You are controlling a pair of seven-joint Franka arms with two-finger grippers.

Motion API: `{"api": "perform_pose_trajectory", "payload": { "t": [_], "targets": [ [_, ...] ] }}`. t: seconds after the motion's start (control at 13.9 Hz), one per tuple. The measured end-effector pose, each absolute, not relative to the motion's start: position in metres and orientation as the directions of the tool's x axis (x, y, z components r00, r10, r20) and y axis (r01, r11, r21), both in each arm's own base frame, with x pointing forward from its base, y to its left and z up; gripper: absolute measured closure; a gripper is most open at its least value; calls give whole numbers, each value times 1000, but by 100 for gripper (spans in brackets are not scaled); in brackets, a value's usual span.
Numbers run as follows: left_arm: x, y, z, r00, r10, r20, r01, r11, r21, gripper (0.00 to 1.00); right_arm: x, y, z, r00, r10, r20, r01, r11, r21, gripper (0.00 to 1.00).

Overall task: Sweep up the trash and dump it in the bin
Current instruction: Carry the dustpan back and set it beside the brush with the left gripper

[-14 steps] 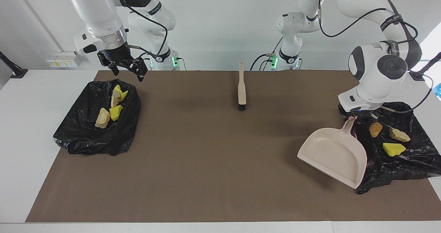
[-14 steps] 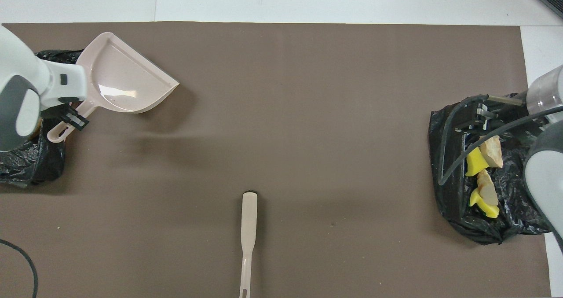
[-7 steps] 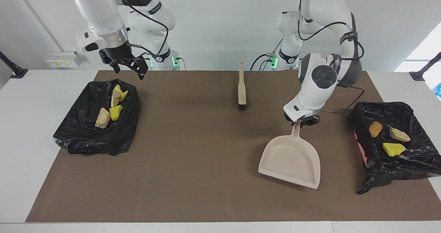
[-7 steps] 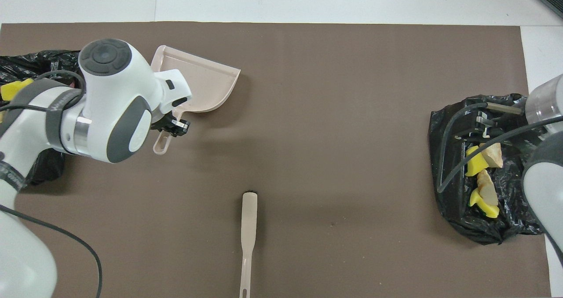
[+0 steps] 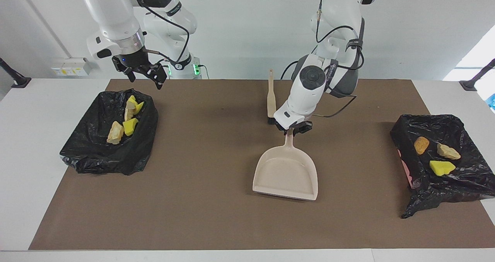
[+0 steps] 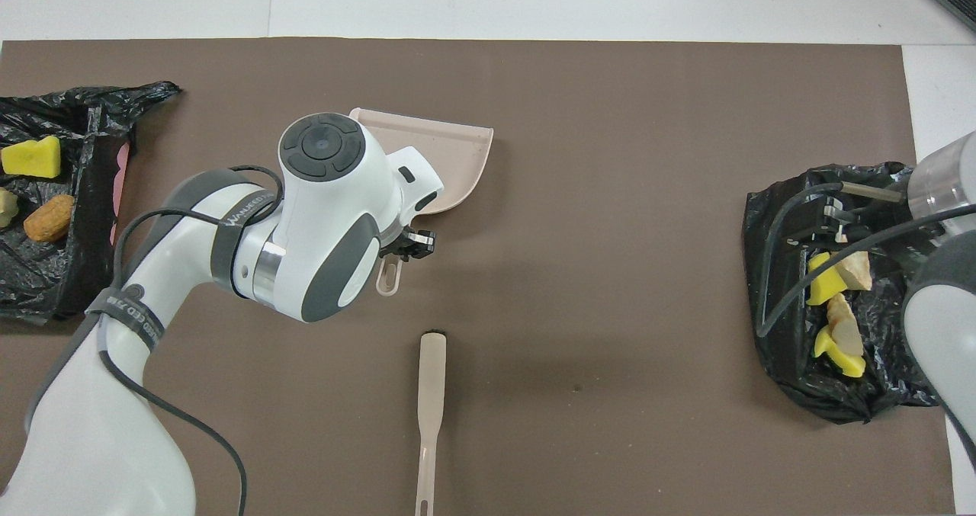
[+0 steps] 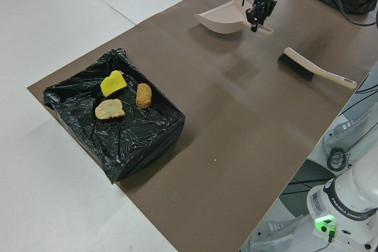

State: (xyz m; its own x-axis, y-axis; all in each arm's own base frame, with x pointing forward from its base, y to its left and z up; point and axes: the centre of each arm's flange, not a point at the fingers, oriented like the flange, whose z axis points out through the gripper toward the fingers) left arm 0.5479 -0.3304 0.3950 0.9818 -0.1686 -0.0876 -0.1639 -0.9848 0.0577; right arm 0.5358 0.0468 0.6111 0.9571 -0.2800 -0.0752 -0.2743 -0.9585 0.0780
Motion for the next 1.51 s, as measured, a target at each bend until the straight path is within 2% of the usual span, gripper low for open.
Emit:
{"api": "perform_pose_trajectory", "payload": {
  "t": [0.43, 0.72, 0.79, 1.15, 1.23, 1.51],
  "targets": [
    [535, -351, 391, 989, -114, -95, -108, -992, 63, 69, 545, 33, 614, 966, -258, -21, -257, -965, 42, 0],
    [521, -372, 358, 988, -52, -146, -48, -998, 28, 69, 546, 33, 613, 966, -258, -17, -257, -966, 37, 0],
    [522, -371, 357, 989, -41, -145, -37, -999, 27, 63, 546, 34, 613, 966, -257, -17, -257, -966, 36, 0],
    [542, -345, 379, 994, 25, -108, 29, -999, 36, 7, 545, 37, 613, 966, -257, -25, -256, -966, 13, 0],
    [552, -330, 389, 994, 51, -94, 56, -997, 44, 0, 545, 37, 613, 966, -256, -25, -256, -967, 12, 0],
    [591, -257, 421, 996, 77, -42, 80, -994, 76, 0, 545, 38, 613, 967, -254, -25, -254, -967, 12, 0]
  ]
}}
